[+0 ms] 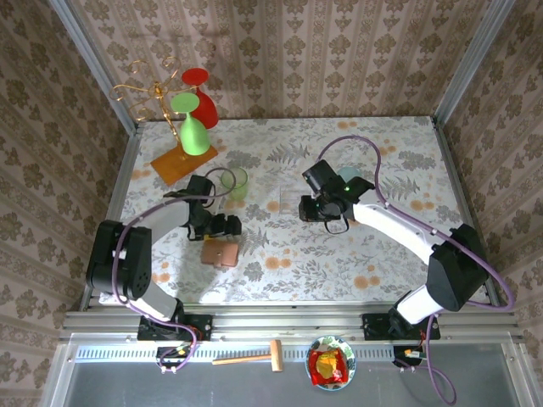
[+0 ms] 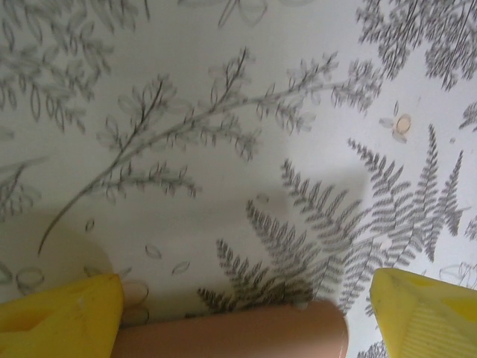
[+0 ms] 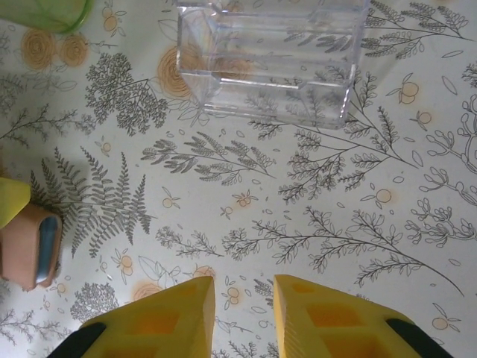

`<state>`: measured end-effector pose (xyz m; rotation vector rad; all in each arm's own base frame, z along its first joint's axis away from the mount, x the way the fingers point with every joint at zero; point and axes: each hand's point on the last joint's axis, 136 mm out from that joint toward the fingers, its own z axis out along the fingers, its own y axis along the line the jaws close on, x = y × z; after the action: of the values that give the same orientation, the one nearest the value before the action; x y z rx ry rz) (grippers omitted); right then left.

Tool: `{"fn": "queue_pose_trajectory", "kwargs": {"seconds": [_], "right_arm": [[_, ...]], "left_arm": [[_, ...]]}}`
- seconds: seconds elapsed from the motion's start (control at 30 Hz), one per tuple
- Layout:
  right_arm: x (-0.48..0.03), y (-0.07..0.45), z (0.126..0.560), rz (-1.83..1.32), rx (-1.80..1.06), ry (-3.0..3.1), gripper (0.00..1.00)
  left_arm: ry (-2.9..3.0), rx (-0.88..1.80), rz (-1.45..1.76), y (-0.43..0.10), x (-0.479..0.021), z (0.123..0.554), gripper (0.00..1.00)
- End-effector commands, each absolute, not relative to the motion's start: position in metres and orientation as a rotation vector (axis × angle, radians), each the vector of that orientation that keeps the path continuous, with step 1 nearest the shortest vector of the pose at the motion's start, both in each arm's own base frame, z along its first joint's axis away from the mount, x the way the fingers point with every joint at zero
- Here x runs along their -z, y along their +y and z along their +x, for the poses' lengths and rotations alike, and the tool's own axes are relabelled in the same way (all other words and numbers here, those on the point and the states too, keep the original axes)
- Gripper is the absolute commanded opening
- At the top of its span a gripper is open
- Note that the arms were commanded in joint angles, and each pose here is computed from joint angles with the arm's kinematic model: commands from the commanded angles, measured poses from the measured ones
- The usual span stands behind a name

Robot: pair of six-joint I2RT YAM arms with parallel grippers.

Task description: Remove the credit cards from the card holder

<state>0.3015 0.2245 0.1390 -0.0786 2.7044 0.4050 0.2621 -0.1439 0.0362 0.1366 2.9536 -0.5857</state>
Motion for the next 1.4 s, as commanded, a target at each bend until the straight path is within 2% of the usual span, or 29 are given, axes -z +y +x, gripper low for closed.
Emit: {"fn": "queue_pose_trajectory", "kwargs": {"seconds": [0.0,0.53,0.93,1.37], "right_arm": [[-0.148,0.226,0.294,-0.068,-0.424,2.685,0.30],[-0.148,0.239,0.275,-0.135,-0.425,2.687,0.35],[-0.145,0.232,0.270,-0.136,-0.402,2.680,0.37],[-0.143,0.225,0.267,-0.140,-0.379,2.672,0.40]], "left_arm": [[3.022,0.576,0.073,-0.137,-0.034,0.238,0.88],[3.036,0.590,0.097,-0.159,-0.041,0.191,0.94],[3.095,0.194,0.246,-0.167,-0.041,0.185,0.94],[3.141,0.059,0.247,-0.174,-0.020,0.178,0.93]]}}
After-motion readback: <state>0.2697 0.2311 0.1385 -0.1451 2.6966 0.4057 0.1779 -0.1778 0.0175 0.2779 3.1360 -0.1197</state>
